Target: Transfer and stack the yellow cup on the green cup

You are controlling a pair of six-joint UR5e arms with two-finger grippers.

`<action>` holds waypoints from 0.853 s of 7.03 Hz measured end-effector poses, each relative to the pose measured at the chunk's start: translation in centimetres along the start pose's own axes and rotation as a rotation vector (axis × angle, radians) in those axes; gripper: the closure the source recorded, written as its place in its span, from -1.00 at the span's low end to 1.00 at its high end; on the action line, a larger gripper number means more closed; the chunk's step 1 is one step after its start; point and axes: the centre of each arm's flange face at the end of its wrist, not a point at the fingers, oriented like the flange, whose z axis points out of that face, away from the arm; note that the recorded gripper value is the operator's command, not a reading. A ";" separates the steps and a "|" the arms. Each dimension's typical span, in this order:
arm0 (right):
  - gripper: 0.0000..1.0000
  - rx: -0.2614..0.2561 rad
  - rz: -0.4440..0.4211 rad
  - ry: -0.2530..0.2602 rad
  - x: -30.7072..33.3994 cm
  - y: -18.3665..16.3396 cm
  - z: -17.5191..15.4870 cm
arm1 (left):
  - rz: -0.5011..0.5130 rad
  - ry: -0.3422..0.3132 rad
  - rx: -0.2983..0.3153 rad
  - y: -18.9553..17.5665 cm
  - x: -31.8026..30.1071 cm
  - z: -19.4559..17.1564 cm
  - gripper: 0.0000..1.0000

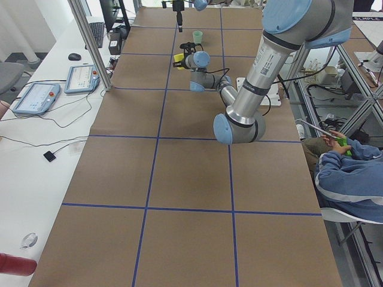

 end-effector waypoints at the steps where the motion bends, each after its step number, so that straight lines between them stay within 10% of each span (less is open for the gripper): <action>1: -1.00 0.002 -0.039 -0.019 -1.0 -0.1 0.9 | -0.001 0.010 0.013 0.2 0.4 -0.1 0.70; 6: -0.97 0.043 -0.082 -0.060 -7.0 0.5 5.5 | -0.020 0.096 0.065 1.1 5.3 -0.2 0.69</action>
